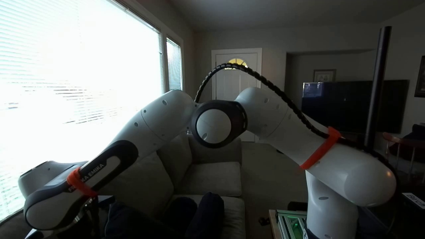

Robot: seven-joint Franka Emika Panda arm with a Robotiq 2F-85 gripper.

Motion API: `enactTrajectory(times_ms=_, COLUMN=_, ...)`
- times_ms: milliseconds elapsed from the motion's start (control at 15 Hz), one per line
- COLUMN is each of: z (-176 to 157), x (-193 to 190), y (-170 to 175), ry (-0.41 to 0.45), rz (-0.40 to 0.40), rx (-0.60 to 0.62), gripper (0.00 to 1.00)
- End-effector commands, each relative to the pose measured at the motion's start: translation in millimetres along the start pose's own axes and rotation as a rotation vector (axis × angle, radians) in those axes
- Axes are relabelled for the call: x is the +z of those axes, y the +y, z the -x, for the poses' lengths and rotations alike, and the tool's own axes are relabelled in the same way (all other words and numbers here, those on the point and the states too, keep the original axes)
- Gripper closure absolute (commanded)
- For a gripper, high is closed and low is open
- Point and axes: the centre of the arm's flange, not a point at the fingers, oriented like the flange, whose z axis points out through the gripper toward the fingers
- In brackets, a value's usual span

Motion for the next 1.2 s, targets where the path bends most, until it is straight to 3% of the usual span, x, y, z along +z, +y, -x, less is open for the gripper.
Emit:
enactTrajectory(times_ms=0, z=3.8, x=-10.8, y=-15.0, ry=-0.068, rz=-0.141, rx=0.069, gripper=1.00)
enactTrajectory(times_ms=400, z=1.4, x=-41.4, y=-33.1, ry=-0.125, rz=-0.339, rx=0.101, gripper=0.98)
enactTrajectory(times_ms=800, z=-9.1, x=-70.1, y=-54.2, ry=-0.152, rz=-0.449, rx=0.033, gripper=0.98)
enactTrajectory(times_ms=1133, z=-29.0, x=-77.2, y=-80.2, ry=-0.201, rz=-0.479, rx=-0.033, gripper=0.98)
